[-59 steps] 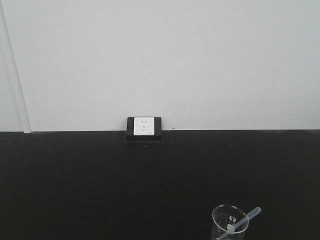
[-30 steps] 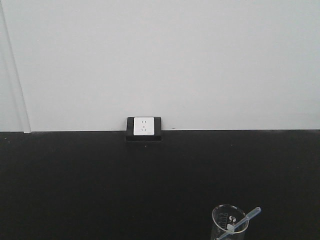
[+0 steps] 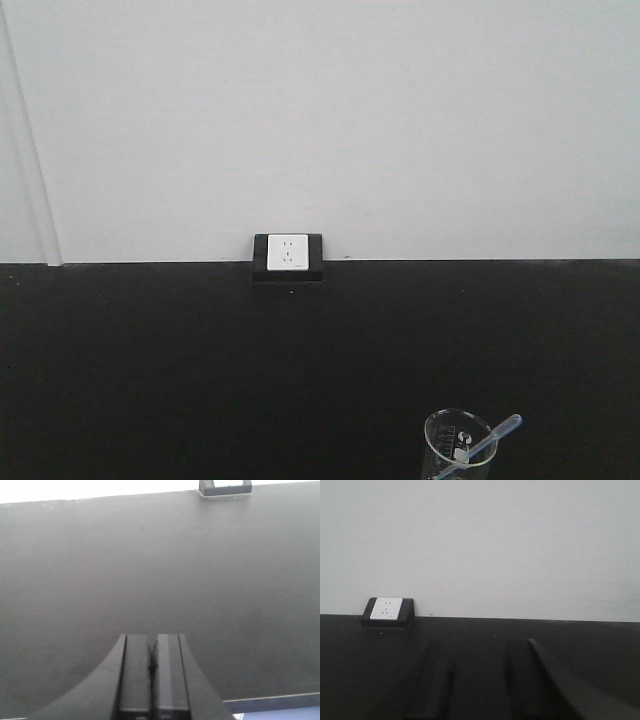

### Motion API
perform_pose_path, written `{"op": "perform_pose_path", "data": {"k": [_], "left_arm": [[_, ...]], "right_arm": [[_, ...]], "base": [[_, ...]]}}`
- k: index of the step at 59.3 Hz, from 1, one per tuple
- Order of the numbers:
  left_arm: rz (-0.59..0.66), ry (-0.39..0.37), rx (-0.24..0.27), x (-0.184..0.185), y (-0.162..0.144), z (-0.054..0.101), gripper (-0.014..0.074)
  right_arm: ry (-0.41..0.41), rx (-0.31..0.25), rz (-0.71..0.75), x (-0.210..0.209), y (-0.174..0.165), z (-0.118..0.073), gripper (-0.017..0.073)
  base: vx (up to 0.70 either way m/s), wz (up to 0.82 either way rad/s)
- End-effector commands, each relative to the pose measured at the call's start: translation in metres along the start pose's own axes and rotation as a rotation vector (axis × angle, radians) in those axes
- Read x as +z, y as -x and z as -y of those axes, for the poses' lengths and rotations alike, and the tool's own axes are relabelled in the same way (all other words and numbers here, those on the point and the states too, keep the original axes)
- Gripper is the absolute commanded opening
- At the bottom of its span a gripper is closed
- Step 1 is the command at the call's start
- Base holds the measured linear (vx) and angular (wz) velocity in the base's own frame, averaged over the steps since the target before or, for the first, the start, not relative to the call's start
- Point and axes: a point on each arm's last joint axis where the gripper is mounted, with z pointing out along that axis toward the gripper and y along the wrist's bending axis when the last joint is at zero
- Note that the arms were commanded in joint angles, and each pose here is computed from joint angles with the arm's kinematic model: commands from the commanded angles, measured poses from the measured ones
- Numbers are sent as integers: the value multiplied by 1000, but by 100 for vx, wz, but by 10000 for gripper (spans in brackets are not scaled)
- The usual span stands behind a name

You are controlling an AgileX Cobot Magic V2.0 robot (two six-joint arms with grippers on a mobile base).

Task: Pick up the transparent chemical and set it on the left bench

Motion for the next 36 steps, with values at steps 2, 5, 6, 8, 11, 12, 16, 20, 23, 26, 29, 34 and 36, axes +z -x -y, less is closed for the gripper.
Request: {"op": "perform_pose_path", "data": {"k": [2, 5, 6, 8, 11, 12, 16, 20, 23, 26, 29, 34, 36], "left_arm": [[81, 2, -9, -1, 3, 0, -3], [81, 2, -9, -1, 3, 0, -3], [81, 2, -9, -1, 3, 0, -3], [81, 2, -9, -1, 3, 0, -3], [81, 2, -9, -1, 3, 0, -3], [81, 2, -9, -1, 3, 0, -3], [81, 2, -9, -1, 3, 0, -3], [81, 2, -9, -1, 3, 0, -3], [81, 2, -9, -1, 3, 0, -3], [81, 2, -9, -1, 3, 0, -3], [81, 2, -9, -1, 3, 0, -3], [81, 2, -9, -1, 3, 0, -3], [81, 2, -9, -1, 3, 0, -3]], "right_arm": [[18, -17, 153, 6, 21, -1, 547], [22, 28, 160, 10, 20, -1, 614], [24, 44, 160, 11, 19, -1, 631], [28, 97, 157, 14, 17, -1, 664], [36, 178, 146, 18, 14, -1, 691], [39, 208, 138, 20, 13, -1, 694], [49, 328, 88, 28, 4, -2, 694], [81, 394, 55, 39, -6, -5, 684], [119, 421, 39, 48, -14, -8, 671], [171, 430, 44, 55, -19, -12, 652], [205, 462, 32, 64, -28, -15, 636], [245, 507, 27, 77, -44, -18, 605], [247, 518, 20, 82, -51, -19, 598]], "base": [[0, 0], [0, 0], [0, 0], [0, 0], [0, 0], [0, 0], [0, 0], [0, 0], [0, 0], [0, 0], [0, 0], [0, 0], [0, 0]]}}
